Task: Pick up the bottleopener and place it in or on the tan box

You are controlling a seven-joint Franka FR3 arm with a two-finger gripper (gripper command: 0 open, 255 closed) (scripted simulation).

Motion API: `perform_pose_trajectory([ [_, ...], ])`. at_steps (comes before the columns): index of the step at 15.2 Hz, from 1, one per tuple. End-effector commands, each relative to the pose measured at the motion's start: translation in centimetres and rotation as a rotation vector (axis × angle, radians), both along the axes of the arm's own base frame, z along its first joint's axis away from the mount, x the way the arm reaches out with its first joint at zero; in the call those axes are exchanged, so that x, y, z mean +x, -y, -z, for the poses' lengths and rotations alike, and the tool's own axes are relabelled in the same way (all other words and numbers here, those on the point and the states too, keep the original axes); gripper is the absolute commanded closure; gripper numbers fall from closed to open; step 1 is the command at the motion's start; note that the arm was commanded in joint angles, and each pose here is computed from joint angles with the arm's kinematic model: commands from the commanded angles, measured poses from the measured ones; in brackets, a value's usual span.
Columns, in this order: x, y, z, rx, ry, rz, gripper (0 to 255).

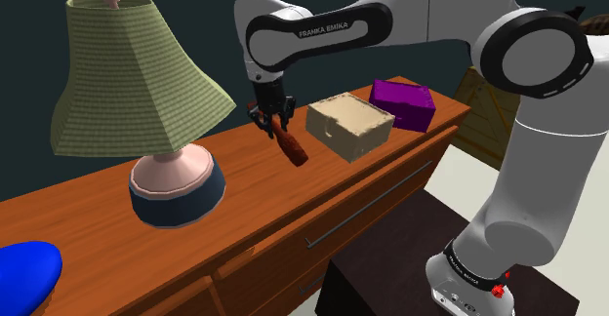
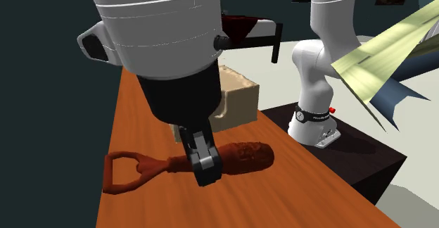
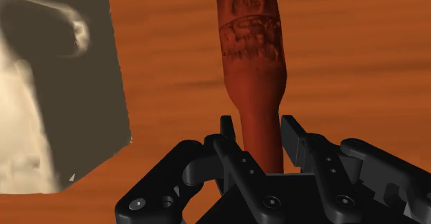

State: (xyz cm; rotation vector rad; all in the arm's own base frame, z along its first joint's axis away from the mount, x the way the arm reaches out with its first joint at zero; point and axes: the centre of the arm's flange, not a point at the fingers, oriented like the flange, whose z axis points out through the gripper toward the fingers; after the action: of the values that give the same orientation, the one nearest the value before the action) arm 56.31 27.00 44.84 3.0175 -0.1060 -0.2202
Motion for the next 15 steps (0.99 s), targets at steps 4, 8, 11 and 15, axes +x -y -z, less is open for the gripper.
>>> perform_pose_trajectory([
  [4,0.0,0.0,-2.7,0.000,0.000,0.000,255],
  [8,0.0,0.0,-4.8,0.000,0.000,0.000,255],
  [11,0.0,0.0,-6.4,0.000,0.000,0.000,255],
  [15,0.0,0.0,-8.5,0.000,0.000,0.000,255],
])
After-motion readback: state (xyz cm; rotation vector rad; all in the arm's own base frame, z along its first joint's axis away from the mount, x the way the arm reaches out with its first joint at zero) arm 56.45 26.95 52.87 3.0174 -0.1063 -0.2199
